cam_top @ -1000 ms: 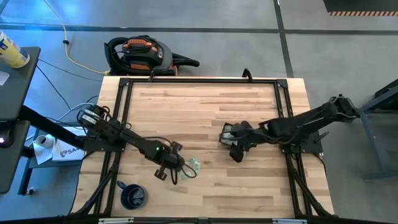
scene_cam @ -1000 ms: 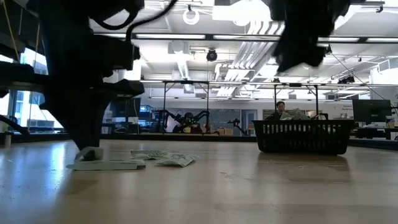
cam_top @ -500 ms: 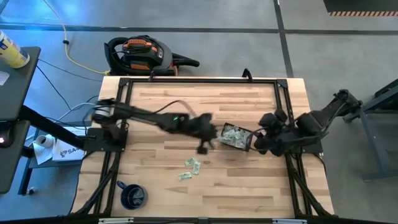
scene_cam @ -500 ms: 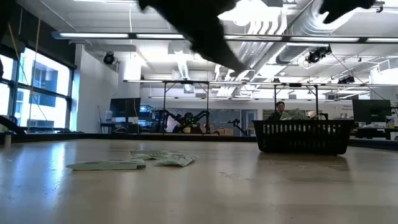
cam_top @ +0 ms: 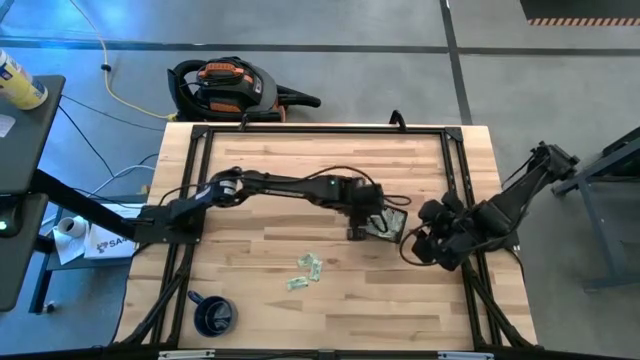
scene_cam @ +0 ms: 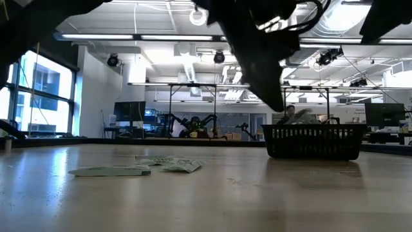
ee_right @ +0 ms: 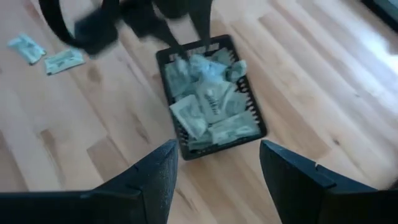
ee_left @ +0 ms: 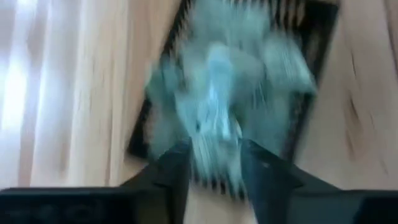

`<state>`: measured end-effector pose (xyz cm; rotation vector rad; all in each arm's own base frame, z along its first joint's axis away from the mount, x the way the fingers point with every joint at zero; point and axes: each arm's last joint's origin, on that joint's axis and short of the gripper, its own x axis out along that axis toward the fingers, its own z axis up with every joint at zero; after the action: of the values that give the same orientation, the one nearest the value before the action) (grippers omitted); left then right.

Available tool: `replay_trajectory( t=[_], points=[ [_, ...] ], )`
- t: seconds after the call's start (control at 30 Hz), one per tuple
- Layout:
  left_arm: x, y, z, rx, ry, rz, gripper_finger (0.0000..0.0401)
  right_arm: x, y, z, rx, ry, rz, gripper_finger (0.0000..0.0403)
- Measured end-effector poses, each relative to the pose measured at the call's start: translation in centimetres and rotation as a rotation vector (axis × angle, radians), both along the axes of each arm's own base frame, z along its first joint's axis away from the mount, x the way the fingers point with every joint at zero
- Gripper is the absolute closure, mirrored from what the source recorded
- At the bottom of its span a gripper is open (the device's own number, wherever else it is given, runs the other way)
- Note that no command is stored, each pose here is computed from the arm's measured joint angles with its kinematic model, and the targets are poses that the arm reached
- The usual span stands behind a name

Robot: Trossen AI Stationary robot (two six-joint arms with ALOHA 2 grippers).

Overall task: Pick and place Stevia / Truvia into bins
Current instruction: Put the stevia packet into the black bin

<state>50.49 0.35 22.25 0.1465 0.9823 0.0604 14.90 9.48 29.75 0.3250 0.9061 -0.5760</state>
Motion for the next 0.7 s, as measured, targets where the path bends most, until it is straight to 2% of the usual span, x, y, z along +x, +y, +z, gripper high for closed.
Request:
replay_trajectory(
  t=[0.13,0.2,0.3,0.4,0.57,0.63,0.7],
  points=[
    [-2.8,-1.1,2.3,-0.04,0.212,0.011,0.0185,0.7,0.4,-1.5,0.023,-0.004,0.062,0.0185],
    [-4.1,-2.2,3.8,-0.041,0.212,-0.015,0.0174,1.4,0.3,-2.4,0.047,-0.007,0.106,0.0185],
    [-6.6,-4.2,4.4,-0.054,0.198,-0.049,0.0175,2.9,-0.1,-3.9,0.092,-0.036,0.177,0.0185],
    [-10.1,-5.8,2.8,-0.113,0.177,0.008,0.0191,4.6,-0.6,-4.6,0.139,-0.114,0.255,0.0185],
    [-17.6,-7.5,0.6,-0.282,0.006,0.193,0.0224,7.8,-1.5,-5.1,0.172,-0.232,0.424,0.0185],
    [-20.2,-8.2,-0.7,-0.328,-0.009,0.217,0.0233,9.3,-1.7,-5.6,0.168,-0.249,0.507,0.0185],
    [-22.3,-9.2,-1.5,-0.371,-0.04,0.193,0.0237,10.8,-1.8,-6.5,0.174,-0.26,0.58,0.0185]
  ],
)
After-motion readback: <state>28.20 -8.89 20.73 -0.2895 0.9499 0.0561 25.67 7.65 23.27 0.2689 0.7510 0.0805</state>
